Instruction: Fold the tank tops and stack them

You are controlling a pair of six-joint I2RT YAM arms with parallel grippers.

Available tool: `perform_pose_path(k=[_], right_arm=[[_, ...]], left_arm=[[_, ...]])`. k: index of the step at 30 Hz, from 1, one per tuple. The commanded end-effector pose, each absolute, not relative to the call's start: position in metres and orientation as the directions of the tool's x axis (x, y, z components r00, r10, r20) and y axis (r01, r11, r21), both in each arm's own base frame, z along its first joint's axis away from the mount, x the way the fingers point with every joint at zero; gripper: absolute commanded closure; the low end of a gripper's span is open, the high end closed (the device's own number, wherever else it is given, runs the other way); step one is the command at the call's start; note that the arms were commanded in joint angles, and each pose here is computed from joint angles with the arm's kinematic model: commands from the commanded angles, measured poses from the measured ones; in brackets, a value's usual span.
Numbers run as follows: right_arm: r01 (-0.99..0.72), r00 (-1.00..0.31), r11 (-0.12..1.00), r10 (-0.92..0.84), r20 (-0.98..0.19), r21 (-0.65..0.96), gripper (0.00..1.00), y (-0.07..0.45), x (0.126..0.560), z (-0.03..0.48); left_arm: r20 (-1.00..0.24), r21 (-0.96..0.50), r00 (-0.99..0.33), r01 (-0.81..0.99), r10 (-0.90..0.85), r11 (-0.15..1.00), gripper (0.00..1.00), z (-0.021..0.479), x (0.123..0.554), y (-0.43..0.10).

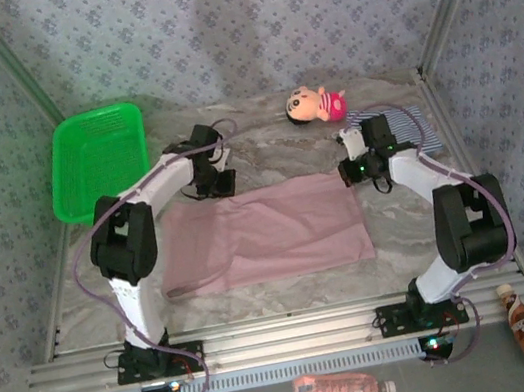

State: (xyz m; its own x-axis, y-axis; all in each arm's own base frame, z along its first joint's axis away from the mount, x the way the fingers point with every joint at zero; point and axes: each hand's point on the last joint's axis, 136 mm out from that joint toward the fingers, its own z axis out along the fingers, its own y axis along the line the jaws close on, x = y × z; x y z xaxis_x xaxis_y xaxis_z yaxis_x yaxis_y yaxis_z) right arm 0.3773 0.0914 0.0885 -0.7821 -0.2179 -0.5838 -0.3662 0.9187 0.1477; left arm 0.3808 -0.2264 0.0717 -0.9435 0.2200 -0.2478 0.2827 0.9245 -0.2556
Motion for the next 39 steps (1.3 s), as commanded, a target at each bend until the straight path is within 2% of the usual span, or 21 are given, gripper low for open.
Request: perform_pose_path(k=[1, 15, 27, 31, 35, 39], right_arm=[[-0.396, -0.797, 0.913, -0.286, -0.531, 0.103, 0.93, 0.082, 0.355, 0.077], [-0.424, -0.811, 0.905, -0.372, -0.452, 0.016, 0.92, 0.066, 0.319, 0.058], [-0.487, -0.839, 0.873, -0.477, -0.262, -0.031, 0.78, 0.063, 0.279, 0.039], [-0.482, -0.850, 0.874, -0.484, -0.207, -0.064, 0.76, 0.055, 0.269, 0.039], [-0.482, -0.832, 0.872, -0.484, -0.270, -0.079, 0.74, 0.059, 0.279, 0.057], [-0.492, -0.760, 0.869, -0.460, -0.459, -0.056, 0.68, 0.082, 0.312, 0.095]], left_arm=[[-0.283, -0.243, -0.935, 0.284, 0.212, 0.928, 0.93, 0.084, 0.375, -0.224], [-0.209, -0.233, -0.955, 0.260, 0.213, 0.937, 0.92, 0.062, 0.327, -0.219], [-0.125, -0.221, -0.962, 0.267, 0.244, 0.938, 0.80, 0.041, 0.297, -0.218], [-0.094, -0.230, -0.965, 0.262, 0.246, 0.937, 0.77, 0.038, 0.287, -0.217], [-0.109, -0.209, -0.962, 0.269, 0.251, 0.940, 0.71, 0.053, 0.291, -0.214], [-0.120, -0.190, -0.965, 0.255, 0.235, 0.948, 0.64, 0.074, 0.304, -0.207]])
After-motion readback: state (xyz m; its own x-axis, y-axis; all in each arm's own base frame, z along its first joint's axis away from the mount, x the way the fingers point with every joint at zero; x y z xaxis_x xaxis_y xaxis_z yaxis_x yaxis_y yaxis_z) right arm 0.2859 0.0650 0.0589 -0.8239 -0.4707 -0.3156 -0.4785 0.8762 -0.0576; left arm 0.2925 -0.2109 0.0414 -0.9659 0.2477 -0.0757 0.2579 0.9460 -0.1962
